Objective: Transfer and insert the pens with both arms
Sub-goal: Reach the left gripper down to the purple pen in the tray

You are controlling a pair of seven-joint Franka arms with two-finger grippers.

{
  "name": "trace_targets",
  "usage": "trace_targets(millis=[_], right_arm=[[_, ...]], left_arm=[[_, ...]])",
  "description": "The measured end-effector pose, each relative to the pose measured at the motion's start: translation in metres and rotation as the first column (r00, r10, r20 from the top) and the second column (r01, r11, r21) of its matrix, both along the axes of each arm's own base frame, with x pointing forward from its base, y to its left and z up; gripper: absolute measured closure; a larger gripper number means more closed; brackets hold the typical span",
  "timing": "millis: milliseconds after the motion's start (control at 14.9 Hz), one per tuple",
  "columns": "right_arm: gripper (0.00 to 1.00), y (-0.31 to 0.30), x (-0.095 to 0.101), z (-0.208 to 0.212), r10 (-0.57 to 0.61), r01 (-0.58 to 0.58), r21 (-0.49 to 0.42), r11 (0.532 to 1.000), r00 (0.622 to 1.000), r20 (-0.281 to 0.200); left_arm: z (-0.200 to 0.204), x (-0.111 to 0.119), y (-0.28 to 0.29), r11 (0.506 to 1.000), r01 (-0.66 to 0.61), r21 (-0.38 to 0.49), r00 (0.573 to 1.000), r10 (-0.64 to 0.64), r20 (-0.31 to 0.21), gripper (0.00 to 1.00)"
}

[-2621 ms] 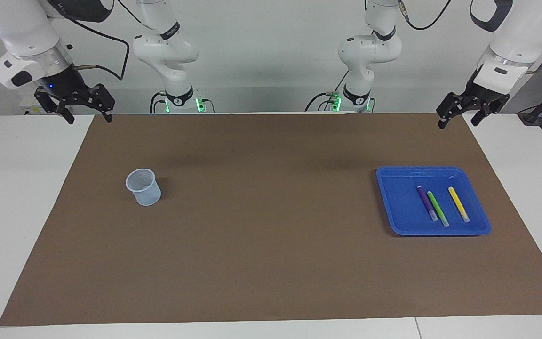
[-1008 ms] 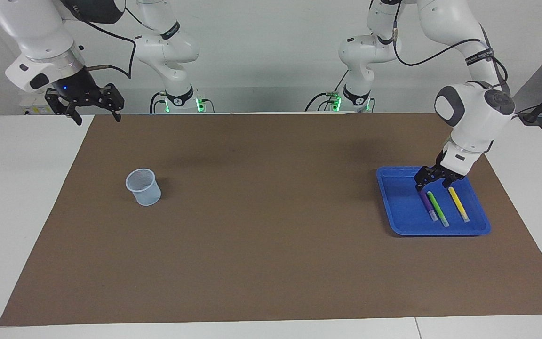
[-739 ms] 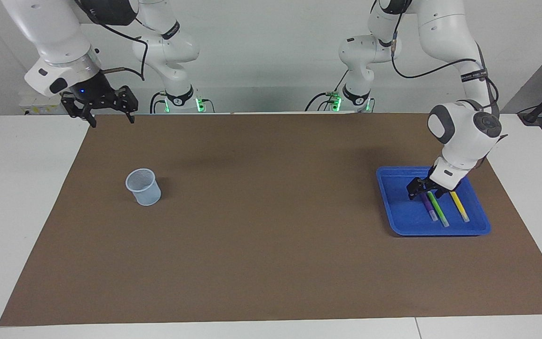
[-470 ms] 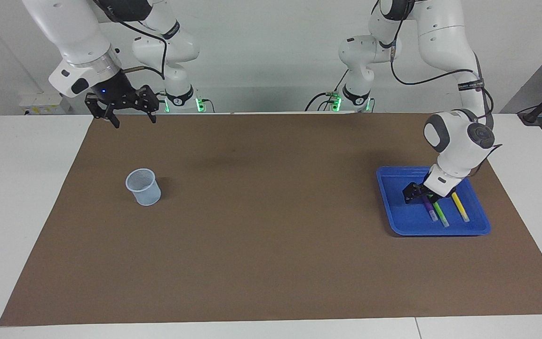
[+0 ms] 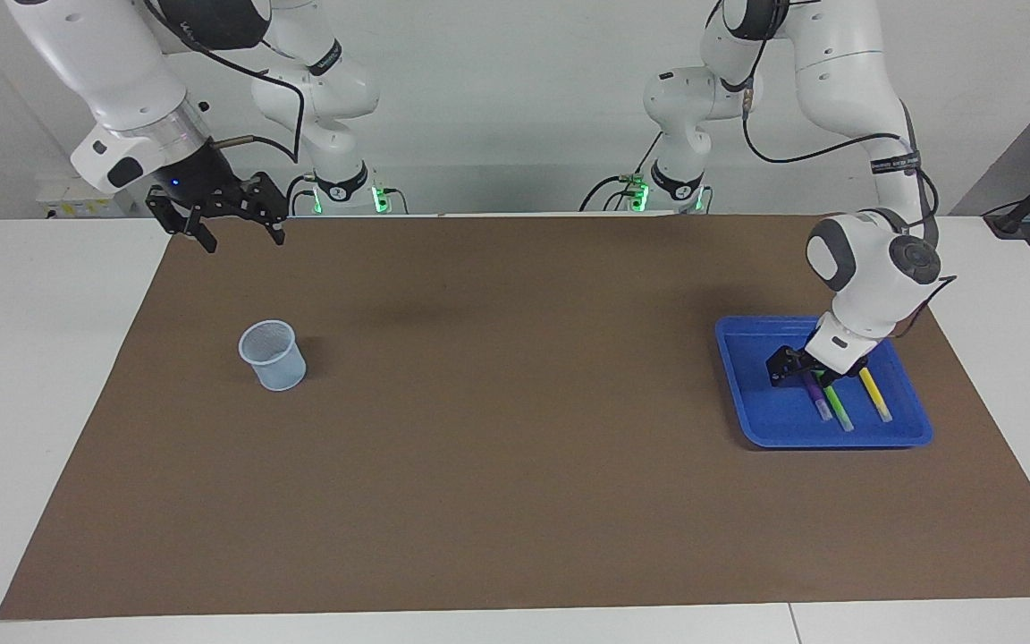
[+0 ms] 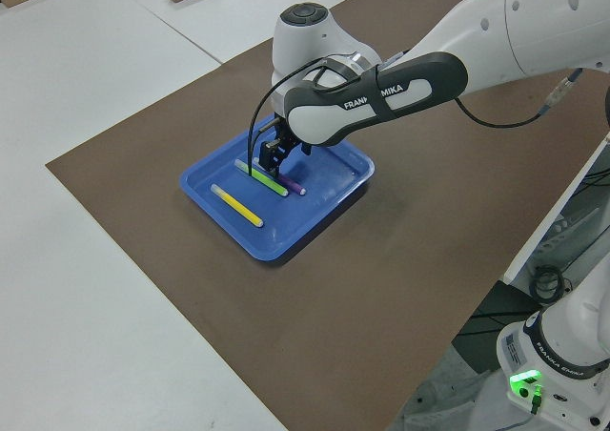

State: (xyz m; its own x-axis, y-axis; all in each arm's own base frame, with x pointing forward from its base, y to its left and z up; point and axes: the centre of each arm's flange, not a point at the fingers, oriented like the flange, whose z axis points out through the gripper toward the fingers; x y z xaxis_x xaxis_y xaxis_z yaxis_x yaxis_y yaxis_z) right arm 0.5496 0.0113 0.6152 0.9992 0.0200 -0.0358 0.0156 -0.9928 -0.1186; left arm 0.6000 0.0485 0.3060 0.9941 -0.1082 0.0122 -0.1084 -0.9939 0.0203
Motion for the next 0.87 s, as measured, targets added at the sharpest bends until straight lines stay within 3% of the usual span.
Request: trace_targets(millis=[202,470,672,739,874], right_arm=[[0.0,0.001,-0.002,-0.008,0.005,-0.005,0.001,1.0,0.999,-0.049],[0.0,-0.01,-0.011,-0.011,0.003,-0.014,-0.091,0.996,0.993,-0.118],[0.0,-0.014,-0.011,-0.003,-0.003,-0.007,-0.101,0.995,0.996,-0.093],[0.0,-0.012,-0.008,-0.004,0.002,-0.01,-0.101,0.995,0.997,-0.078],[0.0,-0.009,-0.006,-0.007,0.008,-0.015,-0.104,0.995,0.998,-0.069]], left_arm=[[-0.006,-0.002,0.001,1.0,-0.001,0.001,1.0,0.001,0.0,0.0],[-0.021,-0.01,0.002,1.0,-0.003,0.005,1.0,0.003,0.023,0.0],[-0.02,-0.01,0.001,1.0,-0.003,0.005,1.0,0.003,0.023,0.0],[-0.018,-0.01,0.002,1.0,-0.004,0.005,1.0,0.003,0.025,0.07],[-0.015,-0.01,0.003,1.0,-0.005,0.005,1.0,0.005,0.027,0.33]])
